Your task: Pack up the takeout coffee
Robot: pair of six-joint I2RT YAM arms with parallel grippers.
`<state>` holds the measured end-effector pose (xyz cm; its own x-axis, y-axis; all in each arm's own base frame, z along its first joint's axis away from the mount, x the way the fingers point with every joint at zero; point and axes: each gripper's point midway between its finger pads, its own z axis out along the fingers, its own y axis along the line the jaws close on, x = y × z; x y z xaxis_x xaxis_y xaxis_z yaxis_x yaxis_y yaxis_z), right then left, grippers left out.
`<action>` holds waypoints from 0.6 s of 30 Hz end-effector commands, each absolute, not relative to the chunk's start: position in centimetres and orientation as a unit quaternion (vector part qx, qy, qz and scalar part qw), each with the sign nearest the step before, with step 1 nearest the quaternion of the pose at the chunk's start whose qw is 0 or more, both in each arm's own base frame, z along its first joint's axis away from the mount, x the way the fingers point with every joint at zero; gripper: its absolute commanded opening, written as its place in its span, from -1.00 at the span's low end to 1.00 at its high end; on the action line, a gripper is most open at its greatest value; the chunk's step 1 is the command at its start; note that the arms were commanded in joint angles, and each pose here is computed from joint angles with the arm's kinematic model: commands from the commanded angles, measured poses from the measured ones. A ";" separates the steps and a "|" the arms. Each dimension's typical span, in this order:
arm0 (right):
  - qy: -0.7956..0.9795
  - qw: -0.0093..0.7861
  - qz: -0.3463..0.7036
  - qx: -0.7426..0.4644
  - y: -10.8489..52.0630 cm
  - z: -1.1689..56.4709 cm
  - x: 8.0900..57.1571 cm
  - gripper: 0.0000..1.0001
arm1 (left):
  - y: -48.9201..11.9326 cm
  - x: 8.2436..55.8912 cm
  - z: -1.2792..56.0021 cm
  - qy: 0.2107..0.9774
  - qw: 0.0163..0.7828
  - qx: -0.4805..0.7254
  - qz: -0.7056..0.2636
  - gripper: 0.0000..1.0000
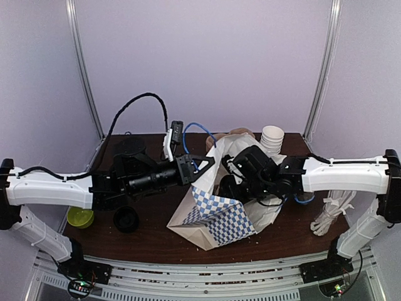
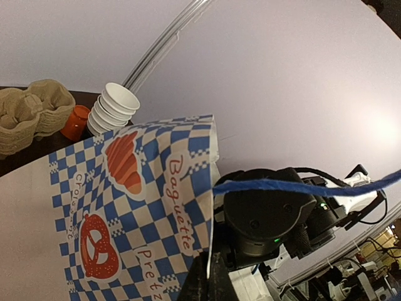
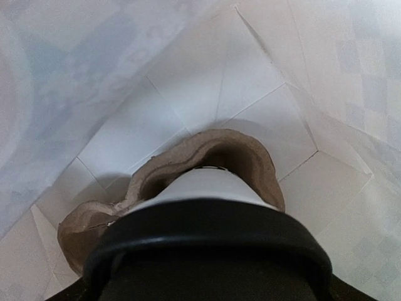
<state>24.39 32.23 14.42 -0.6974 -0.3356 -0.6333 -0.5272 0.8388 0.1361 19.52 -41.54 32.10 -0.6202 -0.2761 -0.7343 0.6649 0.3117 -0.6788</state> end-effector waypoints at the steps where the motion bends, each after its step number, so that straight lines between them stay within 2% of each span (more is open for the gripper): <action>1: 0.915 0.247 0.145 -0.286 33.0 13.6 23.1 0.58 | -38.7 19.3 36.6 0.631 0.429 0.095 -0.639 -1.00; 7: 0.920 0.196 0.151 -0.304 35.5 11.7 23.0 0.58 | -35.9 19.7 34.8 0.647 0.427 0.075 -0.627 -1.00; 18: 0.924 0.174 0.135 -0.314 38.4 10.1 23.5 0.56 | -32.3 20.3 30.9 0.686 0.415 0.042 -0.596 -1.00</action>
<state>24.44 38.32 11.16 -0.7346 -0.4932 -0.4660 -0.6183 0.7693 0.1606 20.32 -33.48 29.51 -0.6671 -0.3967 -0.6305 0.5458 0.3157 -0.7761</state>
